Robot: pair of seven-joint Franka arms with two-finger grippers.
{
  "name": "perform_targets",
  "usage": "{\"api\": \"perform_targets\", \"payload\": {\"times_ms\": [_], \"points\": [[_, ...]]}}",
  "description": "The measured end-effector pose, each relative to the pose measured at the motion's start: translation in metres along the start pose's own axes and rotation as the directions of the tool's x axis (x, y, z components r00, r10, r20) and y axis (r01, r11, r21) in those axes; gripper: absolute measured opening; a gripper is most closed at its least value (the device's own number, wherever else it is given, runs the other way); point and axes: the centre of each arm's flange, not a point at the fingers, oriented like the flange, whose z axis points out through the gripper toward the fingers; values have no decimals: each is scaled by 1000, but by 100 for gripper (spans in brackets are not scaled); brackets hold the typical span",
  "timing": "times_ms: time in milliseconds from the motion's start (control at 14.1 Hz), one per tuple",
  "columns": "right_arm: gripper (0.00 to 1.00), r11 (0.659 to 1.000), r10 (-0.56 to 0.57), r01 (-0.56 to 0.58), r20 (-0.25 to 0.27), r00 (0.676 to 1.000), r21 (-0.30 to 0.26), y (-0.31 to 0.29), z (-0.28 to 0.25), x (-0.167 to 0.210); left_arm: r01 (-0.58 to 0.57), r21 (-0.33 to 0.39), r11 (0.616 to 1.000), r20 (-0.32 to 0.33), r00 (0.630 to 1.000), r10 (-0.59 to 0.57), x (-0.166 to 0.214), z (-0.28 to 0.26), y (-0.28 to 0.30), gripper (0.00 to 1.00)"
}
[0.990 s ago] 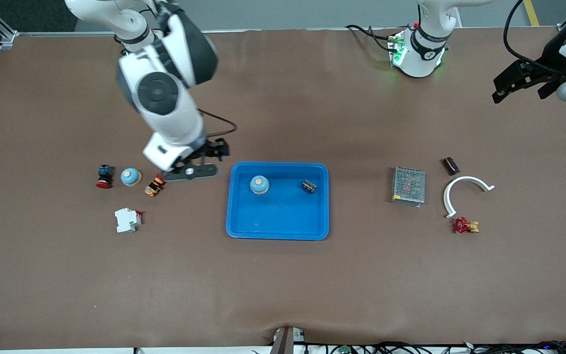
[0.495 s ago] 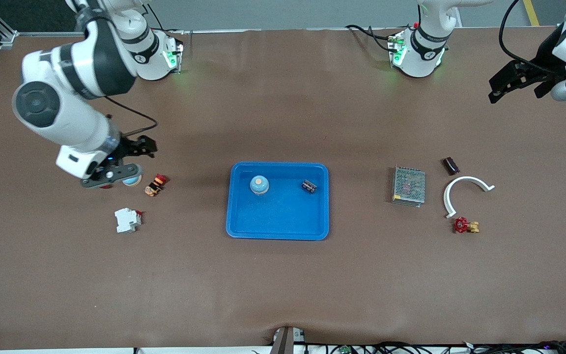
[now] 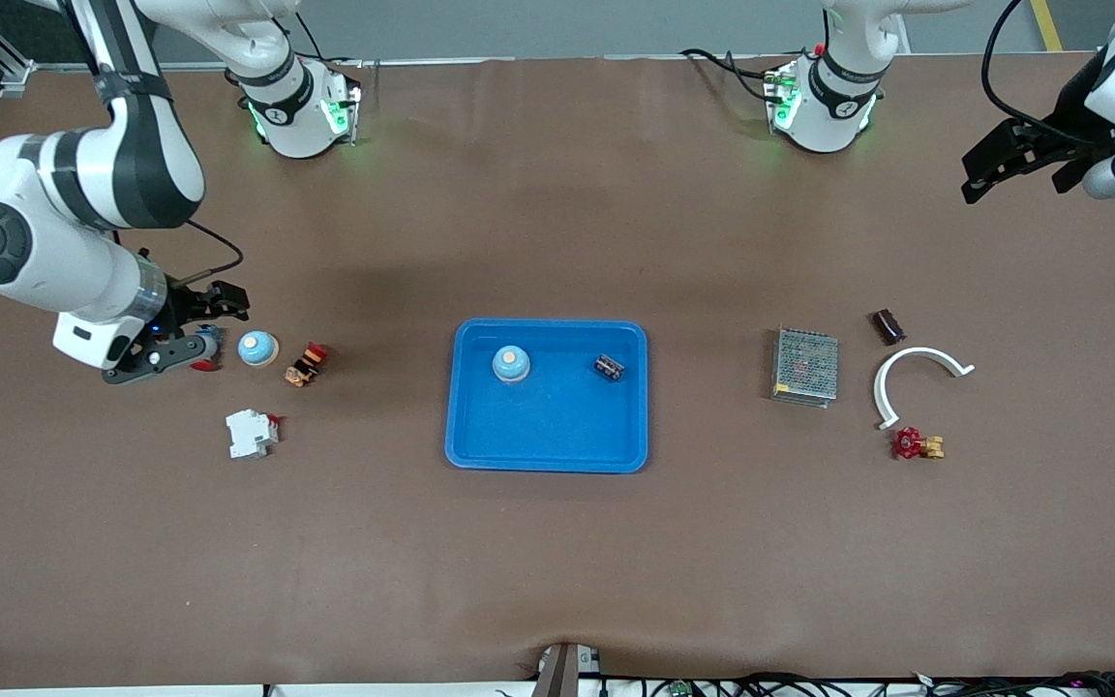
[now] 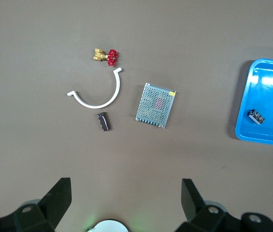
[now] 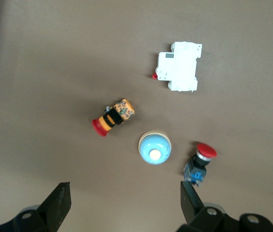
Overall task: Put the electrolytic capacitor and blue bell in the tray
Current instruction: 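Grasp the second blue bell with the right gripper while the left gripper grasps the capacitor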
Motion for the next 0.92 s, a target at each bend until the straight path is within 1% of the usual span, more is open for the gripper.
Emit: {"api": "perform_targets", "payload": {"times_ms": [141, 283, 424, 566, 707, 919], "points": [[100, 1000, -15, 15, -28, 1000, -3, 23, 23, -12, 0, -2, 1000, -7, 1000, 0, 0, -3, 0, 100], [100, 1000, -15, 13, -72, 997, -17, 43, 48, -26, 1, -4, 1000, -16, 1000, -1, 2, -7, -1, 100], [100, 999, -9, 5, -117, 993, -35, 53, 72, -39, 3, -5, 1000, -17, 1000, -3, 4, -7, -1, 100], [100, 999, -5, -2, -144, 990, -47, 55, 89, -48, 3, -4, 1000, -13, 1000, -3, 6, -5, -1, 100], [100, 999, -8, -1, -159, 987, -54, 50, 104, -55, 2, -4, 1000, -9, 1000, -2, 7, -3, -1, 100], [100, 999, -17, 10, -149, 989, -49, 41, 118, -60, -1, -3, 1000, -4, 1000, 1, 8, -1, 1, 100]]}}
